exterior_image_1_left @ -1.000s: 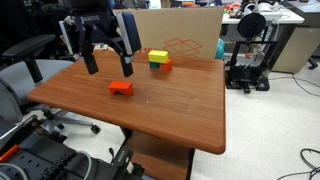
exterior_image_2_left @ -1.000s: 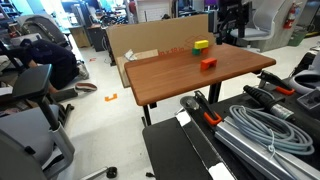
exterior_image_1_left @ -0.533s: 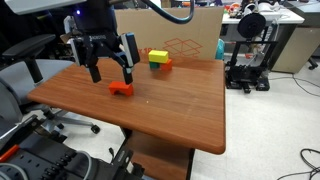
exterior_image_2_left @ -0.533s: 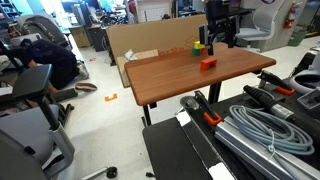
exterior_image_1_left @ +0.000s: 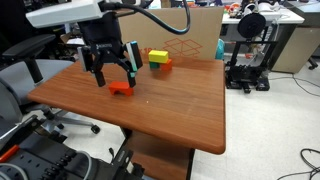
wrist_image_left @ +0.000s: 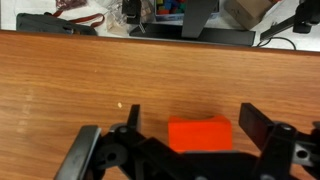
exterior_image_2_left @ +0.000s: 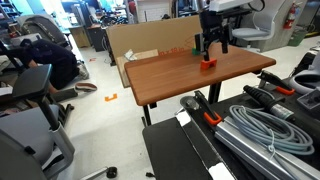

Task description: Put the orange block on top of the yellow block

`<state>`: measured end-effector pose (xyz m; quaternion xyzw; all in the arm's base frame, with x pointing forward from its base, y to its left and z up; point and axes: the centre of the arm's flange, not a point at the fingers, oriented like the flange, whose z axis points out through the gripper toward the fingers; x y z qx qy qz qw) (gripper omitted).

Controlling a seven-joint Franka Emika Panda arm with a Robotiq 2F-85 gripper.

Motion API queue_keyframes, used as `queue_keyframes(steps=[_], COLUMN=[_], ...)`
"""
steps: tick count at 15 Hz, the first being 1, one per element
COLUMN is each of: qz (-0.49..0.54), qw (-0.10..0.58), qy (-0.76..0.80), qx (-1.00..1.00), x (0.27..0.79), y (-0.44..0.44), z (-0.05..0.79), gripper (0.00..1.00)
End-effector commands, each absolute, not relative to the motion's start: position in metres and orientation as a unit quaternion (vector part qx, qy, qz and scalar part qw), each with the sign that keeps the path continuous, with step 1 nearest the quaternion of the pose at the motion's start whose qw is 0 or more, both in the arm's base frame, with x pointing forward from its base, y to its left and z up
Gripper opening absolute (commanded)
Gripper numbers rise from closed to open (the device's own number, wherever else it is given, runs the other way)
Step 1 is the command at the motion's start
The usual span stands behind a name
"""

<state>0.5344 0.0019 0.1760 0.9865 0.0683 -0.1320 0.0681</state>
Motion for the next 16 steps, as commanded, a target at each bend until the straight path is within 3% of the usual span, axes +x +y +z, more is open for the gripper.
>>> queue_keyframes(steps=[1, 4, 5, 7, 10, 16], qz=[-0.133, -0.137, -0.139, -0.15, -0.16, -0.2], qw=[0.081, 0.086, 0.089, 0.093, 0.093, 0.087], qy=[0.086, 0.094, 0.096, 0.095, 0.095, 0.083], qx=[0.984, 0.982, 0.982, 0.98, 0.978, 0.972], x=[0.553, 0.559, 0.561, 0.563, 0.566, 0.575], y=[0.009, 0.016, 0.017, 0.017, 0.015, -0.007], z=[0.164, 0.158, 0.156, 0.154, 0.153, 0.195], gripper=[1.0, 0.98, 0.74, 0.69, 0.45, 0.42])
